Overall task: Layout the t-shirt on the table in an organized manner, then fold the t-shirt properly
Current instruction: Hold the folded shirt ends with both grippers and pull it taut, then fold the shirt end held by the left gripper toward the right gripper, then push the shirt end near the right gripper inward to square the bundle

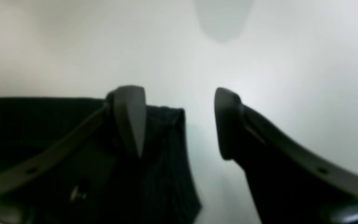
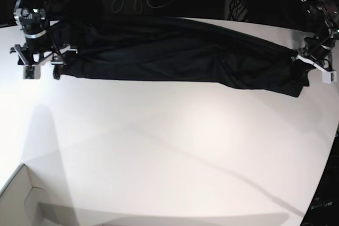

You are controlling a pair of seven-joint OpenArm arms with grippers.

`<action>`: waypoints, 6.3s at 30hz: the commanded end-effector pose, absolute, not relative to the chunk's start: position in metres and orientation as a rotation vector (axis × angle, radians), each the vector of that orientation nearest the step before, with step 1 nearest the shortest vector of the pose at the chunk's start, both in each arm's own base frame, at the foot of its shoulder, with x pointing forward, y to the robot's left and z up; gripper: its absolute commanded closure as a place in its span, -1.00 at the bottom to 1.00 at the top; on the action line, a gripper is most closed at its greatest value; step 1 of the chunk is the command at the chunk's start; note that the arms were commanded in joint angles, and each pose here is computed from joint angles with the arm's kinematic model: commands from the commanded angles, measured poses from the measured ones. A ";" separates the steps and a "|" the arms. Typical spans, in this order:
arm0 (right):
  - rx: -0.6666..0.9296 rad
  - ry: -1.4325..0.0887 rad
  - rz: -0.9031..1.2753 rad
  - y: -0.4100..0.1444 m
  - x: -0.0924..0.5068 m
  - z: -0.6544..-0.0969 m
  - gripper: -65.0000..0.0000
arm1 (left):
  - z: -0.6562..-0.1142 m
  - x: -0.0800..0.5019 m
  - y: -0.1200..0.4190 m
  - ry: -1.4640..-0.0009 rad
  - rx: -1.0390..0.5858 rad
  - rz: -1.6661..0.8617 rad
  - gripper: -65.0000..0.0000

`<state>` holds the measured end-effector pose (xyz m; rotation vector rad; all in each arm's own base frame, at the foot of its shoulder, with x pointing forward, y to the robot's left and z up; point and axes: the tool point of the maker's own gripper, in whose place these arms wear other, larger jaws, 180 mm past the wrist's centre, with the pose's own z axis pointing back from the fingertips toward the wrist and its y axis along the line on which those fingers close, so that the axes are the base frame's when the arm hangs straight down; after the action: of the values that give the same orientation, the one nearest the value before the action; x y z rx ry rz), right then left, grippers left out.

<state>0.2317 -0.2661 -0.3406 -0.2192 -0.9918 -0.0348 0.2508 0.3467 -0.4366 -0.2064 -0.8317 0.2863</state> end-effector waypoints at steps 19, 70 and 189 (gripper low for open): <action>-0.120 -0.944 0.005 -0.214 0.195 -0.350 -0.08 | -0.405 0.224 0.414 -0.799 0.008 0.325 1.00; -0.303 -0.948 -0.067 -0.284 0.184 -0.332 -0.08 | -0.319 0.256 0.070 -0.898 -0.316 -0.589 1.00; 0.150 -0.730 -0.236 -0.173 0.228 -0.407 -0.37 | -0.340 0.244 0.349 -0.831 0.100 0.063 -0.29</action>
<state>0.2192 -0.1711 -0.4173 0.1503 -0.6793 -0.2335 0.2366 0.3445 -0.3528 0.0851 -0.7878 0.0739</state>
